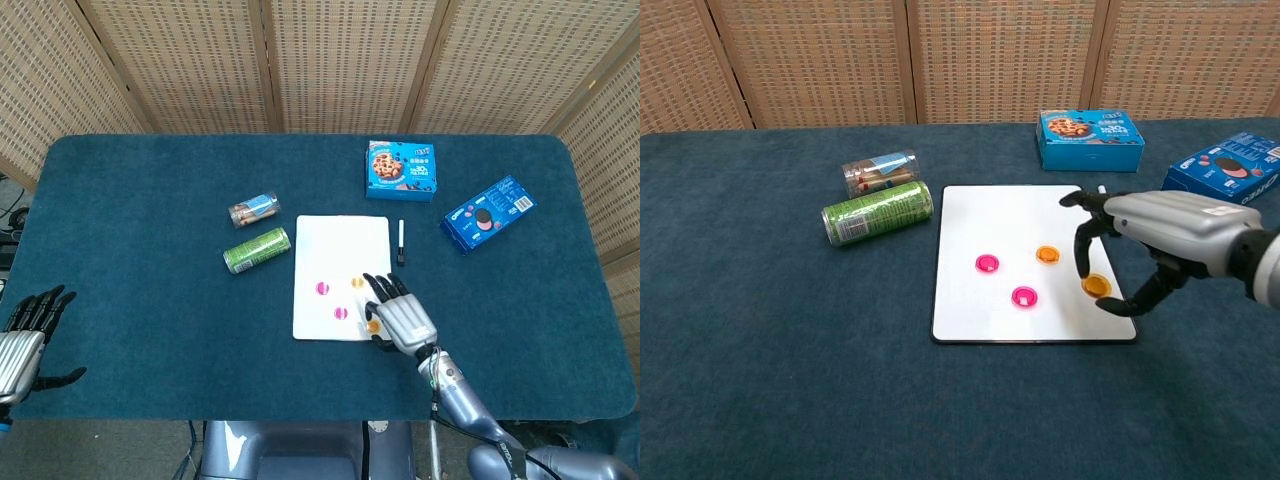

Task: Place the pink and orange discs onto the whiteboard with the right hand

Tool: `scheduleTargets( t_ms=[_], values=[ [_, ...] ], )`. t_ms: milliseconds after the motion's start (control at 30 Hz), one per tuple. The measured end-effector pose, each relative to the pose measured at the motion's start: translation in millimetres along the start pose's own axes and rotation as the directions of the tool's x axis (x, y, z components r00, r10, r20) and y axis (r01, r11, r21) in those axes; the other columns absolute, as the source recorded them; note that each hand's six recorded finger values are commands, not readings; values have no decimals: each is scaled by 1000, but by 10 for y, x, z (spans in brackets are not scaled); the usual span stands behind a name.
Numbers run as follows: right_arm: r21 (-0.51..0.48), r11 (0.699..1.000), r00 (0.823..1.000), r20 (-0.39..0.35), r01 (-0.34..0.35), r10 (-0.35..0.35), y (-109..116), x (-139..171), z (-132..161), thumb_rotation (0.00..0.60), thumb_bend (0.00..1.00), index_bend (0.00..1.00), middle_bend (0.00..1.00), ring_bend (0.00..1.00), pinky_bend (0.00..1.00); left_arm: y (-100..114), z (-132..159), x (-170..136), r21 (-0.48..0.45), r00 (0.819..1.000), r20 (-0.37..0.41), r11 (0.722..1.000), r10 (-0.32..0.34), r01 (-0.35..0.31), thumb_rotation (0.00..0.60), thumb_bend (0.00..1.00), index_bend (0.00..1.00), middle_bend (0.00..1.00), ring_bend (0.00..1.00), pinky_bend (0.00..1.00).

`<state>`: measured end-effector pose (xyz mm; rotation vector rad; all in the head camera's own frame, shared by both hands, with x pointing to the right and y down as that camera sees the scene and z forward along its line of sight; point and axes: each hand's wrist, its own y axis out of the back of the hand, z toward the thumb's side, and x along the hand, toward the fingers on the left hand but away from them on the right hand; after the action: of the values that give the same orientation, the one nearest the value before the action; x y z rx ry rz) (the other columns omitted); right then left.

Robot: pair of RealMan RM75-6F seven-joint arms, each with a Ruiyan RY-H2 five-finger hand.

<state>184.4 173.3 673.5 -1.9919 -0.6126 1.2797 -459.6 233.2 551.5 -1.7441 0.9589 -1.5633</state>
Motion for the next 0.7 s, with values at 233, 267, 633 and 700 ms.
scheduleTargets(
  t_ms=[233,267,633,700],
  values=[
    [31,999,999,48,-5,4,55,-315,75,600,401,555,0,0,0,3,-18,20,-6,1000,-5,1000,-6,6,600,0,0,0,0,0],
    [37,999,998,55,-9,7,42,-342,74,600,401,555,0,0,0,2,-20,22,-6,1000,-5,1000,-7,7,600,0,0,0,0,0],
    [72,996,988,147,-49,38,-101,-539,-32,600,401,555,0,0,0,7,-26,21,-12,1000,-6,1000,-9,9,600,0,0,0,0,0],
    [74,996,987,156,-51,39,-104,-548,-50,600,401,556,0,0,0,10,-25,21,-12,1000,-5,1000,-8,8,600,0,0,0,0,0]
  ],
)
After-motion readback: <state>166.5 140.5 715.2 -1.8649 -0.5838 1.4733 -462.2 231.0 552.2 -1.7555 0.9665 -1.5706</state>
